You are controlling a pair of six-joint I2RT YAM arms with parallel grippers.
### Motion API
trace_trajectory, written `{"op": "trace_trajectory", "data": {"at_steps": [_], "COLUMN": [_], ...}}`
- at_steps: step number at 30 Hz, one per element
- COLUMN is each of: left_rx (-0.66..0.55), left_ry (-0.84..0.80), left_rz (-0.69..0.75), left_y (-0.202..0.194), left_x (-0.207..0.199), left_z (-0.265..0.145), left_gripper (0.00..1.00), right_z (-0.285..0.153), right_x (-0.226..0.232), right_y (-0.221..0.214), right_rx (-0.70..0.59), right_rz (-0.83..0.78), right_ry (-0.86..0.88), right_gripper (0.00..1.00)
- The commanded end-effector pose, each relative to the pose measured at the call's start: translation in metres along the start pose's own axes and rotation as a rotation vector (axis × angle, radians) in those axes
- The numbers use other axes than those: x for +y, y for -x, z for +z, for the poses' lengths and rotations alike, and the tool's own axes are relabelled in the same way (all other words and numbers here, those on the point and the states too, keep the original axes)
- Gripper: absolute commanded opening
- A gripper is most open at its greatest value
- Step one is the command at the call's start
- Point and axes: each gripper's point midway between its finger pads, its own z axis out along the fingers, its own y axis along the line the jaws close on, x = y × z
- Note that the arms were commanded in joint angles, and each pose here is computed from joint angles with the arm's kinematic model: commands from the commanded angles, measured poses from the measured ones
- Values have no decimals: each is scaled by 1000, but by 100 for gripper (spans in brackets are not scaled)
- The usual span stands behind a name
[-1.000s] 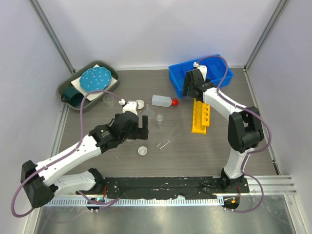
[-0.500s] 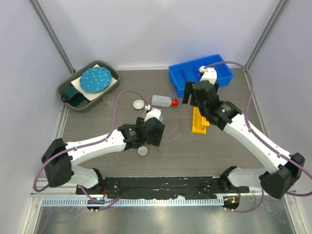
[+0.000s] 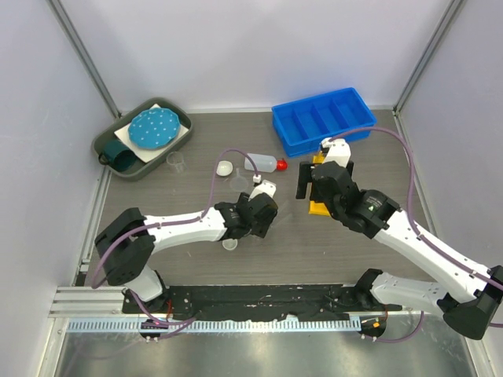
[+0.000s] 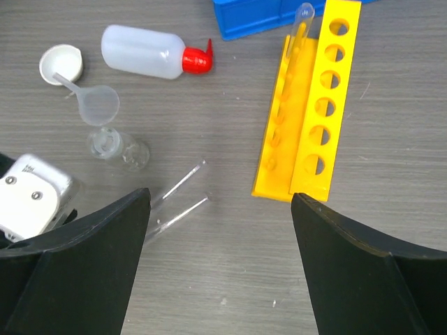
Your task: Organize the chemistry lab equipment
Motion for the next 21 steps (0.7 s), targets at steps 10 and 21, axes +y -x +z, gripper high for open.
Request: {"op": "trace_trajectory", "data": {"at_steps": [10,21], "left_rx": [-58,-27], "left_ry": [-15,-38], "left_rz": [39,61], "left_y": [22,7], "left_x": [-25,-31], "left_z": [32,47], "left_gripper": [55,49], "right_z": [-6,-2], "right_x": [1,4], "right_y": [-10,-15], "right_rx": [7,17], "right_rz": [11,5], "right_ry": [25,28], "right_gripper": [88,88]}}
